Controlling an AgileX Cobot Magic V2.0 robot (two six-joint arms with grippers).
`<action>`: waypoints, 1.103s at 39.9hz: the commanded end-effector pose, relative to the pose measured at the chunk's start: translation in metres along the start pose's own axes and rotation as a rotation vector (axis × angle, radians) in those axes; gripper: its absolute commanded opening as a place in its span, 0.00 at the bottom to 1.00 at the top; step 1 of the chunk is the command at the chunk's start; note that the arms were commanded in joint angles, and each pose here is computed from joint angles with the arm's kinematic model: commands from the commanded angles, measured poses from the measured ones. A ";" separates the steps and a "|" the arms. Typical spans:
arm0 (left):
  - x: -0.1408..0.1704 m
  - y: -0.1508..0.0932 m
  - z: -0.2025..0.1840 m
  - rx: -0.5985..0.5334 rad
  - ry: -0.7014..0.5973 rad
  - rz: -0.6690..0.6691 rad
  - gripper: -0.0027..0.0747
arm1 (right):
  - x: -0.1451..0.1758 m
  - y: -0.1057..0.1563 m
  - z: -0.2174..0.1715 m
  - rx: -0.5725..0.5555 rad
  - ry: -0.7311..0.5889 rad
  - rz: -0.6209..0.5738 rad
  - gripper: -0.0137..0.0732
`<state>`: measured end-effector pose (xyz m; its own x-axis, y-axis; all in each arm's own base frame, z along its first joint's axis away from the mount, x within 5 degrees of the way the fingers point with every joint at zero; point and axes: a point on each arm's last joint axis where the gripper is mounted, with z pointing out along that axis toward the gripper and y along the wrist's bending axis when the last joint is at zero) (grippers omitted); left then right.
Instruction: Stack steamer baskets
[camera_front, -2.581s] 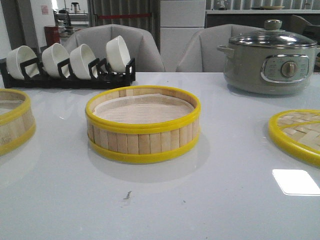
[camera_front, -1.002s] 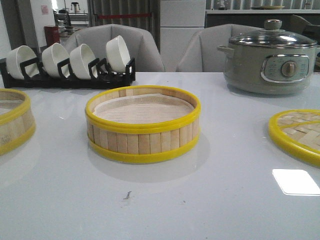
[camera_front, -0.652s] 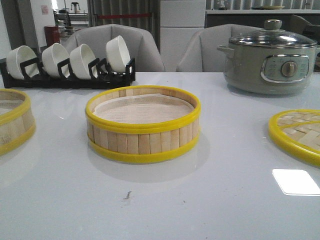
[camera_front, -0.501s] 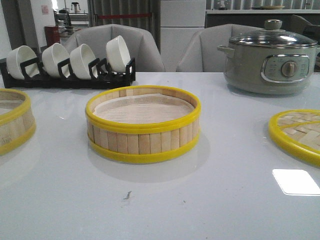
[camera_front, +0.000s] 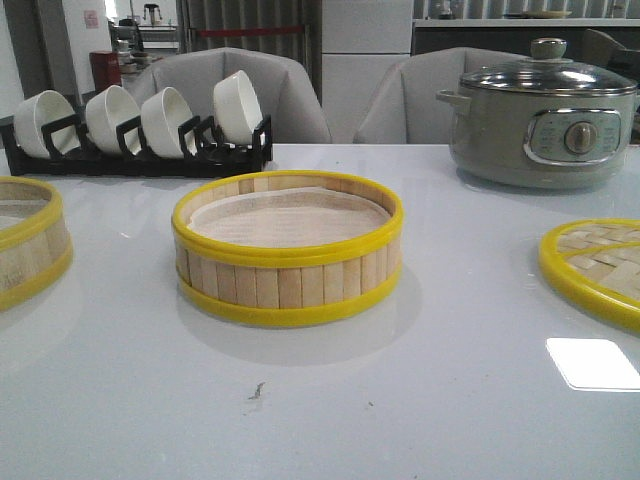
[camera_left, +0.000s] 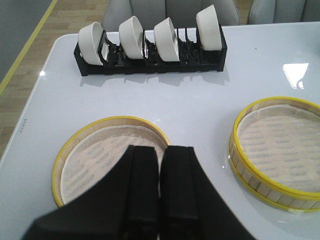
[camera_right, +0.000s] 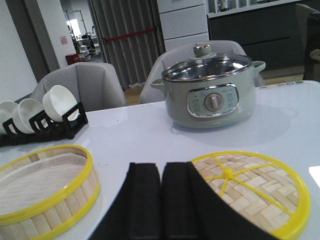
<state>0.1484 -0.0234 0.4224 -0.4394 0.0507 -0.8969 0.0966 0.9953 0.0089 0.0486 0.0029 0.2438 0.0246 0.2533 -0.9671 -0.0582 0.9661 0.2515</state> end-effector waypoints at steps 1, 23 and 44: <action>-0.016 -0.001 -0.009 0.015 -0.116 0.004 0.14 | -0.043 0.012 0.002 0.005 0.041 0.003 0.19; -0.016 -0.001 -0.009 0.019 -0.116 0.000 0.14 | -0.111 0.028 0.111 0.055 0.218 0.004 0.19; -0.016 -0.002 -0.009 0.030 -0.110 -0.012 0.14 | -0.109 0.027 0.113 0.057 0.227 0.003 0.19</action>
<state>0.1482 -0.0243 0.4223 -0.4419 0.0412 -0.8961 0.1013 0.9949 -0.0042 0.1556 0.0078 0.3420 -0.2977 0.2401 -0.9240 0.0193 0.9692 0.2456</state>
